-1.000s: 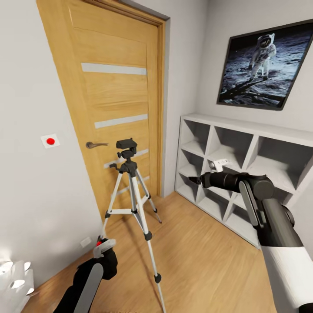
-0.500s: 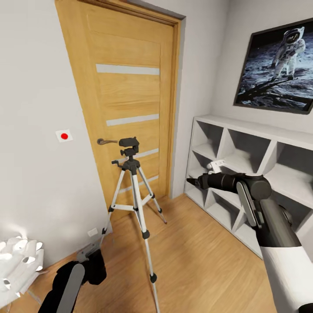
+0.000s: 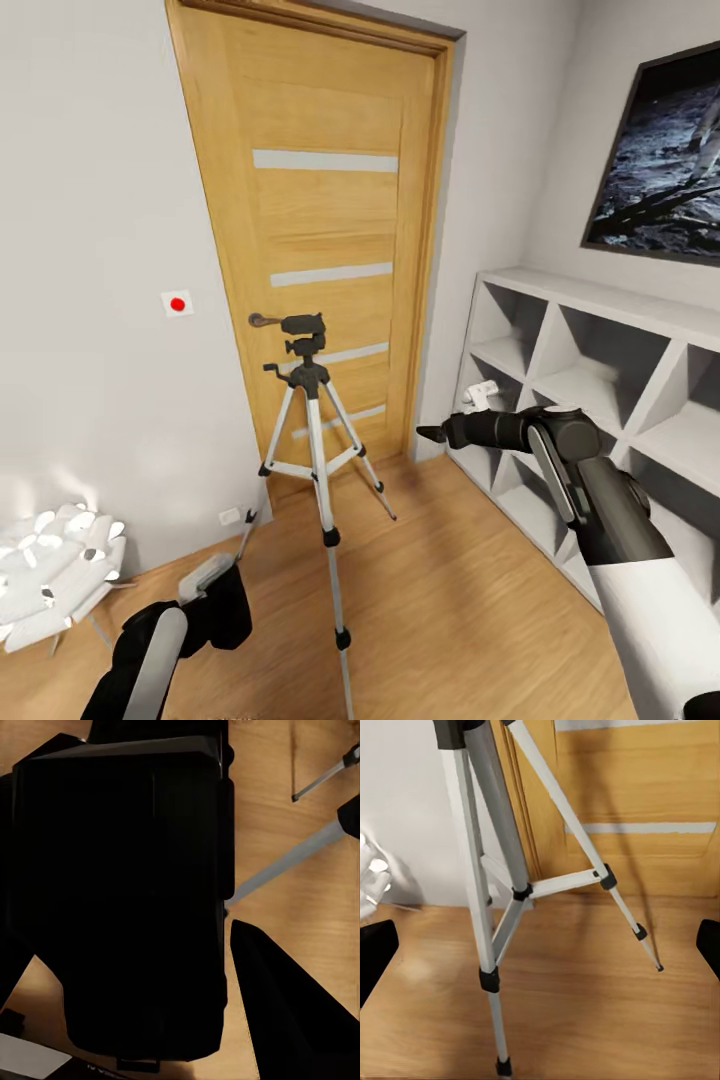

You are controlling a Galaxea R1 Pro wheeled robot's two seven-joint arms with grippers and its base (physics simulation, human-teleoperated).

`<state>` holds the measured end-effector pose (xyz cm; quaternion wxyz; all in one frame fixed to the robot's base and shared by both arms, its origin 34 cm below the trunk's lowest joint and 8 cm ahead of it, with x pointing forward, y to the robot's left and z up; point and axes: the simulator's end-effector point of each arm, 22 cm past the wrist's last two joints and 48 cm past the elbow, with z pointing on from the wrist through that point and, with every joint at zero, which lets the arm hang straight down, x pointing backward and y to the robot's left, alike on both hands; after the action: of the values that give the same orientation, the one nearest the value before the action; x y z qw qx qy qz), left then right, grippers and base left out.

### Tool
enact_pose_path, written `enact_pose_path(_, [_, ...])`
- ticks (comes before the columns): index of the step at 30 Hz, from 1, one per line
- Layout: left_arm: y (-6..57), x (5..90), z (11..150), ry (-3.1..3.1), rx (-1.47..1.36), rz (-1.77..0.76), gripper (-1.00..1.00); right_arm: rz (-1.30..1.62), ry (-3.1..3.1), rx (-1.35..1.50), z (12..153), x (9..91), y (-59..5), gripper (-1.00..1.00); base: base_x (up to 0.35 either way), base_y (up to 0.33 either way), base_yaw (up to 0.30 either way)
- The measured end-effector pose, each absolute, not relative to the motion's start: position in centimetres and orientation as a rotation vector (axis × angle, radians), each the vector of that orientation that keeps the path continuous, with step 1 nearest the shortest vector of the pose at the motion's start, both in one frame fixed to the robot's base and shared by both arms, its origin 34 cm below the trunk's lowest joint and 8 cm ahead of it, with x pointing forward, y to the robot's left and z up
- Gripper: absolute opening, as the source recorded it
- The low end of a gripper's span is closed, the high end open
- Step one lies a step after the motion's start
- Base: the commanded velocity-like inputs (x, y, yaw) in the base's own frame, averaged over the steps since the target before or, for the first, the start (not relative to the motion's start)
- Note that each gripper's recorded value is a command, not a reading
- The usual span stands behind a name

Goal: Attach the digital camera to the camera tripod in the bedroom.

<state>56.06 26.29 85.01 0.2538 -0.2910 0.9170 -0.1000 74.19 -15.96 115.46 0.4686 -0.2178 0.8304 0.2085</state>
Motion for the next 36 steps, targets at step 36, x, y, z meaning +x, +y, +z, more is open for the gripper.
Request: enact_pose_path(36, [26.59, 55.95, 84.83, 2.492, -0.79, -0.262, -1.0, 0.528, 2.04, -0.569, 114.36, 74.11, -15.03, 1.0, 0.16, -0.303, 0.292])
